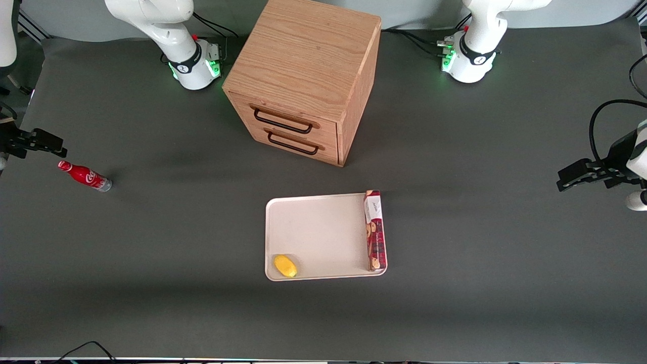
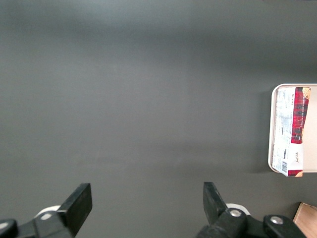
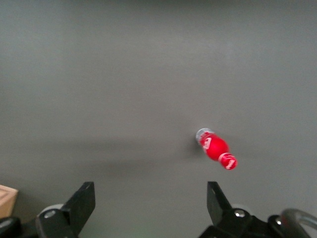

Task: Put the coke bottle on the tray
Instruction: 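Move the right gripper down over the red Coca-Cola bottle, then lower the open right gripper around the bottle's cap end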

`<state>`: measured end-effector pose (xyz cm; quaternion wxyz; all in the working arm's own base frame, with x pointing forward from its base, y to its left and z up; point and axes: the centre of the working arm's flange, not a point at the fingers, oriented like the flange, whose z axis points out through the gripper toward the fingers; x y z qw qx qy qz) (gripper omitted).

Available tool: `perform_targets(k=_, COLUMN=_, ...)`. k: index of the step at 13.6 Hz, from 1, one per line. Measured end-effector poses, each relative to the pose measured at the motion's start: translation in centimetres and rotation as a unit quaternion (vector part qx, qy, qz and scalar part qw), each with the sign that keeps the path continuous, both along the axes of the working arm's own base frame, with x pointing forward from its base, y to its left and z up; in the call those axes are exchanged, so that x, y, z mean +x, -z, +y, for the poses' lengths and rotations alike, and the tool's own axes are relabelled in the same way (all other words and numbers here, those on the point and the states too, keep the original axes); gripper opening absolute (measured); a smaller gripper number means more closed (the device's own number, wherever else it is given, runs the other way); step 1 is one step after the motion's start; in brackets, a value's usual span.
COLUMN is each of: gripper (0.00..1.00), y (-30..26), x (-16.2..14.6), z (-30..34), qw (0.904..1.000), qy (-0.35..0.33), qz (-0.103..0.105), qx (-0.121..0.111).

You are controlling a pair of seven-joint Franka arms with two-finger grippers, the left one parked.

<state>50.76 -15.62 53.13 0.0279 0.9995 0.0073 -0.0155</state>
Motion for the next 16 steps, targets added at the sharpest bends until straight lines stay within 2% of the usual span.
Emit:
perform_targets(k=2, gripper=1.0, y=2.8, x=-2.2, z=-3.5, qw=1.0, qy=-0.007, qz=-0.003, qx=0.002)
perform_targets(k=6, gripper=1.0, y=8.6, x=-5.6, z=-7.5, qw=0.9997, qy=0.022, qz=-0.011, qx=0.003)
perform_targets(k=10, gripper=1.0, y=12.4, x=-8.4, z=-11.8, qw=0.9997, qy=0.001, qz=-0.025, qx=0.008)
perform_targets(k=12, gripper=1.0, y=13.9, x=-8.8, z=-13.2, qw=0.9994, qy=-0.005, qz=-0.029, qx=0.018)
perform_targets(k=14, gripper=1.0, y=16.1, x=-8.6, z=-13.7, qw=0.9983, qy=-0.014, qz=-0.036, qx=0.044)
perform_targets(k=16, gripper=1.0, y=18.1, x=-8.1, z=-14.0, qw=0.9978, qy=-0.019, qz=-0.038, qx=0.051)
